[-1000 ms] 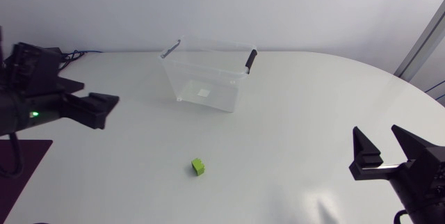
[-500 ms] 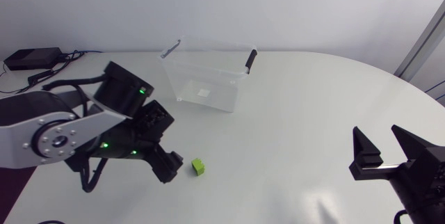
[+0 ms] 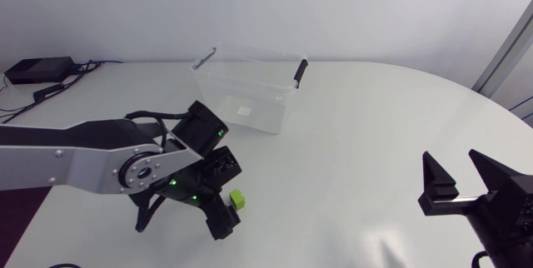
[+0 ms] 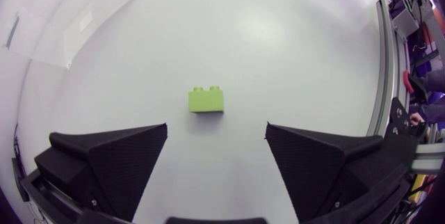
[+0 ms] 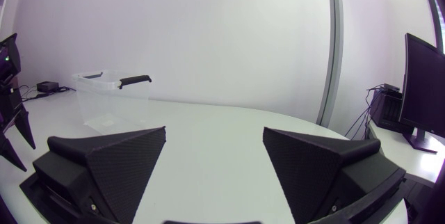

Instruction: Place the duplo bricks in the container

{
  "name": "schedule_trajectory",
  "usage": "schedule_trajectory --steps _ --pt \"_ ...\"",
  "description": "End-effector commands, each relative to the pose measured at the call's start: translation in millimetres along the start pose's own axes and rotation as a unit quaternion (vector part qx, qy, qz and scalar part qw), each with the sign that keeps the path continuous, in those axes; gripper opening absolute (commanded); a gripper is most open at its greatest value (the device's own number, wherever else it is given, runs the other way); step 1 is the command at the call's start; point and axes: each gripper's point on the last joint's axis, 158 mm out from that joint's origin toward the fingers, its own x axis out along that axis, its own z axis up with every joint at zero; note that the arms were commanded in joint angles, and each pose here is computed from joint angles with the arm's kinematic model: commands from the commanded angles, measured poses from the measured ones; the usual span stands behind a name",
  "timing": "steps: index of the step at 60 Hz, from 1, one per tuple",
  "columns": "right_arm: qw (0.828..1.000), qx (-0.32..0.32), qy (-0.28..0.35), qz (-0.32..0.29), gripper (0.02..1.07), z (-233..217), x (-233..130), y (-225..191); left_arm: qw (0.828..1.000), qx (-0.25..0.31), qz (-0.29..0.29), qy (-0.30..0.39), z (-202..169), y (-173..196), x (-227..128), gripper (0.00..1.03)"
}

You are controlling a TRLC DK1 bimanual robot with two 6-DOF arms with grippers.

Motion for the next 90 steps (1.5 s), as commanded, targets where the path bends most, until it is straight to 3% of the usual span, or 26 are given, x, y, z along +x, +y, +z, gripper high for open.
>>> schedule_trajectory --steps 1,24,31,35,44,51,62,72,82,90 --pt "1.000 -0.008 -0.001 -0.003 1.03 -5 1 -1 1.000 0.008 -0.009 0.005 11 1 12 0.99" --pt "1.000 -0.007 -0.001 -0.003 1.03 -5 1 -1 0.999 -0.012 -0.012 0.037 17 22 49 0.99" --pt "1.000 -0.008 -0.001 -0.003 1.03 -5 1 -1 0.999 -0.019 -0.012 0.042 15 24 54 0.94" --pt "1.000 -0.008 -0.001 -0.004 1.03 -5 1 -2 0.999 -0.025 -0.011 0.042 15 26 55 0.82" --pt "1.000 -0.008 -0.001 -0.004 1.03 -5 1 -2 0.998 -0.048 -0.010 0.044 18 30 59 0.36" --pt "1.000 -0.008 -0.001 -0.003 1.03 -5 1 -1 0.997 -0.052 -0.022 0.047 14 23 61 0.29" --pt "1.000 -0.008 -0.001 -0.003 1.03 -5 1 -1 0.997 -0.042 -0.030 0.057 6 12 62 0.27" --pt "1.000 -0.008 -0.001 -0.003 1.03 -5 1 -1 0.998 -0.063 0.008 -0.025 47 49 14 0.27" --pt "1.000 -0.008 -0.001 -0.004 1.03 -5 1 -2 0.985 -0.095 0.072 -0.126 111 123 -64 0.28" --pt "1.000 -0.008 -0.001 -0.003 1.03 -5 1 -1 0.975 -0.103 0.098 -0.172 151 155 -94 0.29"
